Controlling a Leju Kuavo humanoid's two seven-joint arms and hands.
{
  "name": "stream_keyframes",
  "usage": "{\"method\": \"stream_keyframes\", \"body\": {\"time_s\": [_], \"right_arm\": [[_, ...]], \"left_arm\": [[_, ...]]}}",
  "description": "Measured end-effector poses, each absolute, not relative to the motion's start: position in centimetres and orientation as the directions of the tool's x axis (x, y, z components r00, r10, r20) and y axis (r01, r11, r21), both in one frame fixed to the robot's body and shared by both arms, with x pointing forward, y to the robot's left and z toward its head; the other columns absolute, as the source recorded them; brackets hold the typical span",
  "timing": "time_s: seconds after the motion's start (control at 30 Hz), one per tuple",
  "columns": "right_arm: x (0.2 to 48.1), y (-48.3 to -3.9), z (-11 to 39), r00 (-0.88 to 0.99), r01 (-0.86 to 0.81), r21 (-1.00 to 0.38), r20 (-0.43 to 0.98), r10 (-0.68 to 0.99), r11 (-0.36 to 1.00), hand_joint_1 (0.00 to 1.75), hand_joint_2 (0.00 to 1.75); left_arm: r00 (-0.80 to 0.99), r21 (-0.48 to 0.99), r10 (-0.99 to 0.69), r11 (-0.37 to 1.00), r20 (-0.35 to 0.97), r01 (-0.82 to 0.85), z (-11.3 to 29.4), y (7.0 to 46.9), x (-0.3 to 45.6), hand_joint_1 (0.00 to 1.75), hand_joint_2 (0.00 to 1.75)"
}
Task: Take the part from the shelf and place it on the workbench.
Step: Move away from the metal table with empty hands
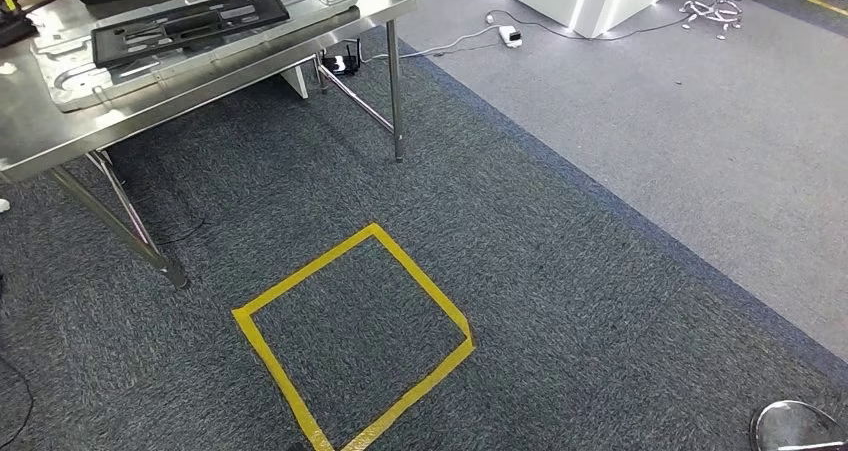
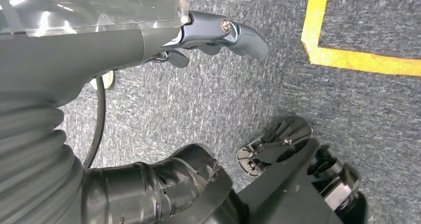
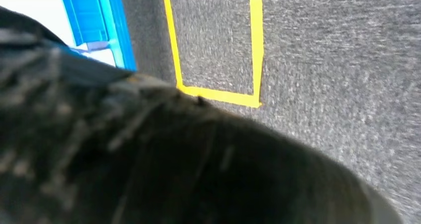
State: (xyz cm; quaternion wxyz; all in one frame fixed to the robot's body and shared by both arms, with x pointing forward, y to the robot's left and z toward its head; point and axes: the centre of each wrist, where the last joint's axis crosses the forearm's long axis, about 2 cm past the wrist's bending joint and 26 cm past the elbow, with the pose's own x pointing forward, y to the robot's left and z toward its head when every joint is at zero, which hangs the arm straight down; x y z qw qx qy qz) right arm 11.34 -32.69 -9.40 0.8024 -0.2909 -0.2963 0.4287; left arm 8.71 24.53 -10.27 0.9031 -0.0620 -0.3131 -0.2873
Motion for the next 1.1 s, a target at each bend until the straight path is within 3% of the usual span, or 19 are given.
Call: {"method": "stream_keyframes", "body": {"time_s": [0.03,0.17,1.1], "right_arm": [[11.2,-32.6,-9.4,0.459,-0.518,-0.718,0.226,0.859,0.465,0.0,0.0],[10.9,-31.9,-9.6,0.463,-0.523,-0.708,0.232,0.856,0.475,0.0,0.0],[10.1,-31.1,-9.8,0.491,-0.525,-0.687,0.237,0.838,0.502,0.0,0.0]], "left_arm": [[0.638,0.068,-0.48,0.827,0.602,0.558,-10.3,24.5,8.8,0.0,1.75],[0.638,0.07,-0.481,0.827,0.601,0.558,-10.3,24.7,8.7,0.0,0.0],[0.637,0.077,-0.485,0.827,0.599,0.557,-10.3,25.0,8.7,0.0,0.0]]}}
